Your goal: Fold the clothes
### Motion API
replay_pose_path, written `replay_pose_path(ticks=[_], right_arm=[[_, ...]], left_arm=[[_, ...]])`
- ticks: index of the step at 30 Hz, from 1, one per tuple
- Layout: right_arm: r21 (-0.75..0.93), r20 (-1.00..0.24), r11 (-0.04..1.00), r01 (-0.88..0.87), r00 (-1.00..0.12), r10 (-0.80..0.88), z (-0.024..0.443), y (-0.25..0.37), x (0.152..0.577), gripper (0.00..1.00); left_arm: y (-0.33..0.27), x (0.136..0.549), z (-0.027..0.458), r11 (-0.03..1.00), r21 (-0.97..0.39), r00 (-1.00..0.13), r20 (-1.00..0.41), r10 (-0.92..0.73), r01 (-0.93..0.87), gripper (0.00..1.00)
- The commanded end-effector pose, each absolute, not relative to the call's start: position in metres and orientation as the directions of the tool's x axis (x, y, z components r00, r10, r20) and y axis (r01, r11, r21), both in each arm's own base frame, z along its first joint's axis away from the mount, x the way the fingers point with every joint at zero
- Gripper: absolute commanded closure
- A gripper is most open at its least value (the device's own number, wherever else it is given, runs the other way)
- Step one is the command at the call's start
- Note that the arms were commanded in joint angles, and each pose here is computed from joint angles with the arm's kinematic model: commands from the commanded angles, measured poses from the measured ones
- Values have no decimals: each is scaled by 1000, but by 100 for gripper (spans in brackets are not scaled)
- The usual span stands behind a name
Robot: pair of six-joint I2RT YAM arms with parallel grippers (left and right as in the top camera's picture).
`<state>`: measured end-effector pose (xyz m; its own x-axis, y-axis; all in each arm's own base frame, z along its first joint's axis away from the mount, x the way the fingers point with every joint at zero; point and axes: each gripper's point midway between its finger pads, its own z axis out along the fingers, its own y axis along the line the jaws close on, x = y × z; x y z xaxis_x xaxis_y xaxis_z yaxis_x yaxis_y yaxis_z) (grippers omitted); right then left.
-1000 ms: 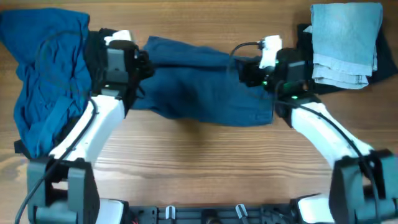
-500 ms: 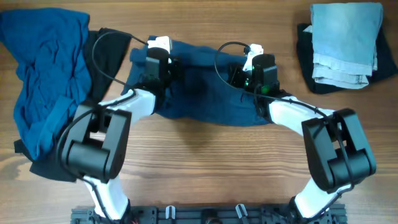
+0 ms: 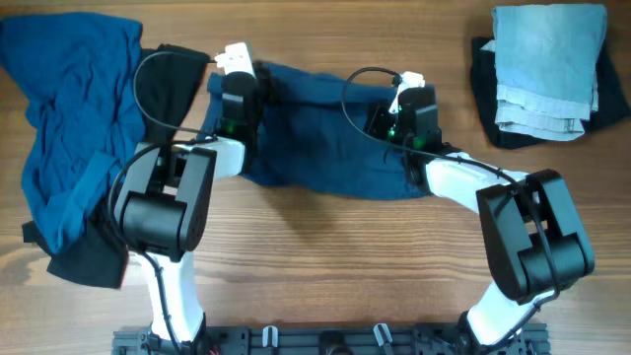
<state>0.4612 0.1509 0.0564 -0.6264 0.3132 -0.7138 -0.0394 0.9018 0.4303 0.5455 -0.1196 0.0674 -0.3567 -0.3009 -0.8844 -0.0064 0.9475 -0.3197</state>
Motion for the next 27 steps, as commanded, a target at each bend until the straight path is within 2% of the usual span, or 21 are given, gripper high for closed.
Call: replay_pose_path(ticks=[1, 7, 11, 12, 13, 14, 16, 18, 21, 23, 26, 27], right_arm=[[320, -762, 944, 85, -569, 309, 48, 113, 472, 92], [303, -759, 922, 240, -524, 386, 45, 40, 481, 92], [387, -697, 907, 164, -593, 404, 43, 35, 475, 91], [455, -660, 884, 108, -626, 416, 54, 40, 470, 78], [505, -631, 860, 70, -651, 423, 65, 44, 463, 57], [545, -598, 837, 53, -675, 433, 78, 43, 452, 24], [571, -543, 816, 86, -706, 454, 91, 33, 432, 1], [529, -499, 841, 114, -759, 417, 88, 25, 406, 0], [497, -379, 851, 168, -841, 387, 64, 28, 374, 1], [492, -352, 853, 177, -855, 380, 57, 29, 368, 0], [483, -368, 865, 134, -866, 339, 55, 32, 368, 3], [483, -360, 866, 129, -872, 331, 51, 33, 367, 5]], left_arm=[[-128, 539, 76, 950, -312, -400, -871, -283, 6, 96], [-118, 523, 42, 963, -266, -525, -813, -252, -50, 96], [-102, 526, 47, 961, -267, -515, -814, -269, -79, 91], [-99, 526, 61, 960, -270, -504, -819, -273, -81, 86], [-97, 522, 76, 960, -267, -503, -821, -271, -81, 77], [-94, 516, 96, 960, -268, -502, -821, -272, -82, 69], [-87, 495, 125, 963, -253, -535, -803, -264, -96, 52], [-83, 469, 135, 966, -234, -598, -761, -251, -108, 45], [-93, 438, 104, 985, -173, -749, -654, -111, 5, 37], [-91, 435, 86, 986, -168, -784, -615, -88, 21, 38], [-71, 442, 55, 978, -204, -815, -574, -80, 47, 44], [-59, 444, 44, 975, -222, -825, -555, -109, 21, 60]])
